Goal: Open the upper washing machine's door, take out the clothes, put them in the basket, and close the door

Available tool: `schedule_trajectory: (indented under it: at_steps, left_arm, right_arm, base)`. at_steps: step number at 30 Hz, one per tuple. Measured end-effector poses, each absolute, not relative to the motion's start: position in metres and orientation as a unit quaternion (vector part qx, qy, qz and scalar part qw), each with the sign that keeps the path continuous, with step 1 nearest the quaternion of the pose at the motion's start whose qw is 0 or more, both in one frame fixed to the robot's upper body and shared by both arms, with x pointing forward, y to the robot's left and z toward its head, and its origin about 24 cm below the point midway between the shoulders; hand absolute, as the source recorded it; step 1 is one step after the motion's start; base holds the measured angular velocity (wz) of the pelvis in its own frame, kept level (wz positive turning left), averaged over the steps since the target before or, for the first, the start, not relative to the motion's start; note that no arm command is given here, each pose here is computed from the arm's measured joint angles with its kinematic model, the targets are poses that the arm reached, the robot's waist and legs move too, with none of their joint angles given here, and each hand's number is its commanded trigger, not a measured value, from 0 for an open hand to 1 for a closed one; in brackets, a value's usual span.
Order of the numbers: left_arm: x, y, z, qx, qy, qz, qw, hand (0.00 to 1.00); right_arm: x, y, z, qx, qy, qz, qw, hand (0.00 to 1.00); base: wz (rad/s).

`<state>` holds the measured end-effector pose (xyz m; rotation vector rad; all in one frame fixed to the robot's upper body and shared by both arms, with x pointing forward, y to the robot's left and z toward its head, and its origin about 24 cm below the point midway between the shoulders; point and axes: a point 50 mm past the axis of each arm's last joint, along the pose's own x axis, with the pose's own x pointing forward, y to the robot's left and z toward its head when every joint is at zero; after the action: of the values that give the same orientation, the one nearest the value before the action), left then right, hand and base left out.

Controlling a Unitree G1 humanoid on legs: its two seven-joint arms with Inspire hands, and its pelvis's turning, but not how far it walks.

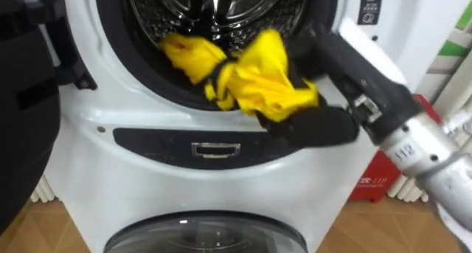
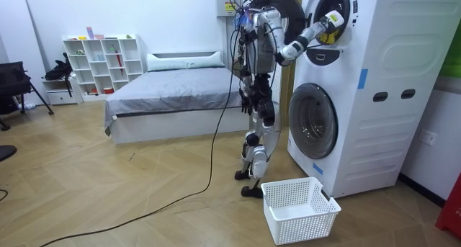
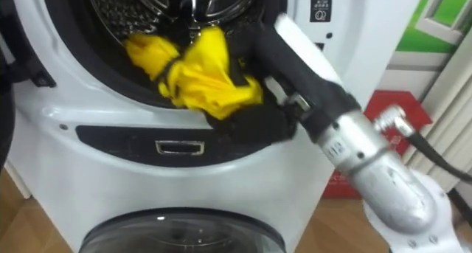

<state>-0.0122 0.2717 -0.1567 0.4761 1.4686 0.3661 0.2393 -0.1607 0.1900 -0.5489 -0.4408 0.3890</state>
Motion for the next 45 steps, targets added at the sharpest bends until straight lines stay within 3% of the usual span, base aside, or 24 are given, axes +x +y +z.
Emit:
schedule_trajectory:
  at_steps: [10, 20, 30, 45]
  left_arm:
    - [-0.014, 0.271, -0.157, 0.209, 0.655, 0.158, 0.709, 0.0]
    - [0.005, 0.275, -0.156, 0.211, 0.633, 0.153, 0.729, 0.0]
    - [0.013, 0.281, -0.153, 0.207, 0.625, 0.142, 0.739, 0.0]
    - [0.045, 0.273, -0.155, 0.202, 0.607, 0.119, 0.759, 0.0]
  right_arm:
    - [0.223, -0.174, 0.183, -0.181, -0.209, 0.236, 0.932, 1.0]
    - [0.21, -0.202, 0.171, -0.128, -0.175, 0.215, 0.952, 1.0]
    - [0.207, -0.232, 0.182, -0.099, -0.193, 0.191, 0.957, 1.0]
    - [0.196, -0.274, 0.068, -0.043, 0.074, 0.128, 0.988, 1.0]
  base:
    - [-0.13]
    - [-0.24]
    - [-0.24]
    - [-0.27]
